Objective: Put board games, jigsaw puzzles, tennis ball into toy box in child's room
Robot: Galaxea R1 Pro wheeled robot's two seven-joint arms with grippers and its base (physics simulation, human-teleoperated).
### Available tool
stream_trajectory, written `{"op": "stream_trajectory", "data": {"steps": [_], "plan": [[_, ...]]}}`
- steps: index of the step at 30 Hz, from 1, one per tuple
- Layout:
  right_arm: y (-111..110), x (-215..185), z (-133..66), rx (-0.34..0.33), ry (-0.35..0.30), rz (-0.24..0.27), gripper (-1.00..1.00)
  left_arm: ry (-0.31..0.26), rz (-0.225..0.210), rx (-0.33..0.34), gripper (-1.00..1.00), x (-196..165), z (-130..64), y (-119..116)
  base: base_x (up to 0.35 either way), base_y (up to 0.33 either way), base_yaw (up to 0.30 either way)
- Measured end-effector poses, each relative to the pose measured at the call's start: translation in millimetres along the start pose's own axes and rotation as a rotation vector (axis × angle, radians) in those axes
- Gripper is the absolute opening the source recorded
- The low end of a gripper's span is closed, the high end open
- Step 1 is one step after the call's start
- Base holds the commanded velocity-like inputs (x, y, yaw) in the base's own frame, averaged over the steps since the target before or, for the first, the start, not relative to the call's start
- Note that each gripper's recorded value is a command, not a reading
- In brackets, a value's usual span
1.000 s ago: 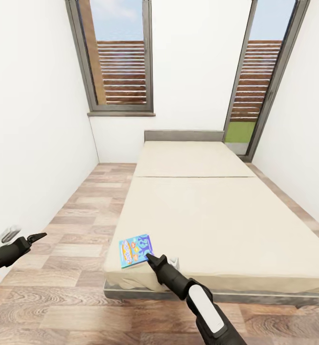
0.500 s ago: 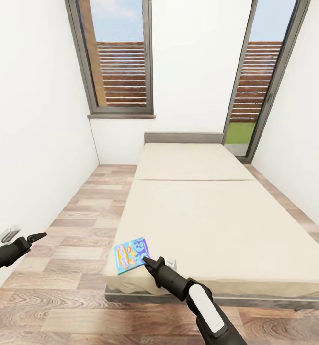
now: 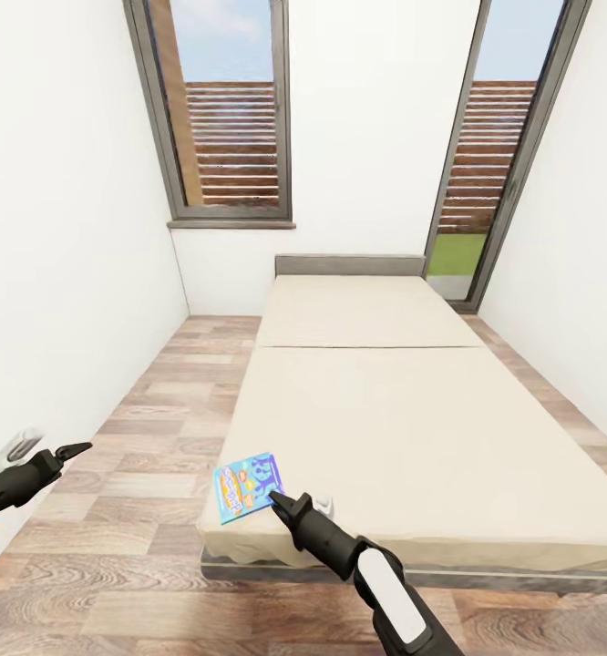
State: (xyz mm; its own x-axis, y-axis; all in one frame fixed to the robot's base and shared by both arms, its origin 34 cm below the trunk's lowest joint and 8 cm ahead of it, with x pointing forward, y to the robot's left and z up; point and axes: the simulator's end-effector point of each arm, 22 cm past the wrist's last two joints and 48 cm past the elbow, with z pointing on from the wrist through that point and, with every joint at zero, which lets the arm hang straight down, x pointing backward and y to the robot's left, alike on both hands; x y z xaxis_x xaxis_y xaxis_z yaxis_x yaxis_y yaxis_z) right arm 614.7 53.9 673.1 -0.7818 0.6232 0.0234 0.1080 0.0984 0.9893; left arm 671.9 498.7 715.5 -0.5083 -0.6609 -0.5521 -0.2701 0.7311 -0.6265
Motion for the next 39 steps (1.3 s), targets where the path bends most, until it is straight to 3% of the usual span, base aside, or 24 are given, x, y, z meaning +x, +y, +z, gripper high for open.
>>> {"op": "stream_trajectory", "data": {"steps": [5,16,23,30,39], "plan": [[0,-1,0.0,0.001,-0.004,0.003,-1.00,0.006,-0.008,0.008,1.00,6,4.0,-4,0.000,0.000,0.000],[-5,-5,0.3,0.029,-0.034,-0.081,-1.00,0.003,-0.016,0.078,1.00,6,4.5,-20,0.000,0.000,0.000],[-1,-11,-0.2,0.033,-0.061,-0.138,-1.00,-0.004,-0.014,0.088,1.00,3,1.4,-24,0.000,0.000,0.000],[8,-19,-1.2,0.016,-0.098,-0.163,-1.00,-0.012,-0.012,0.096,1.00,0,-2.1,-28,0.000,0.000,0.000],[15,-20,-2.0,0.005,-0.101,-0.175,-1.00,-0.023,-0.009,0.106,1.00,-5,-6.8,-33,0.000,0.000,0.000]]}}
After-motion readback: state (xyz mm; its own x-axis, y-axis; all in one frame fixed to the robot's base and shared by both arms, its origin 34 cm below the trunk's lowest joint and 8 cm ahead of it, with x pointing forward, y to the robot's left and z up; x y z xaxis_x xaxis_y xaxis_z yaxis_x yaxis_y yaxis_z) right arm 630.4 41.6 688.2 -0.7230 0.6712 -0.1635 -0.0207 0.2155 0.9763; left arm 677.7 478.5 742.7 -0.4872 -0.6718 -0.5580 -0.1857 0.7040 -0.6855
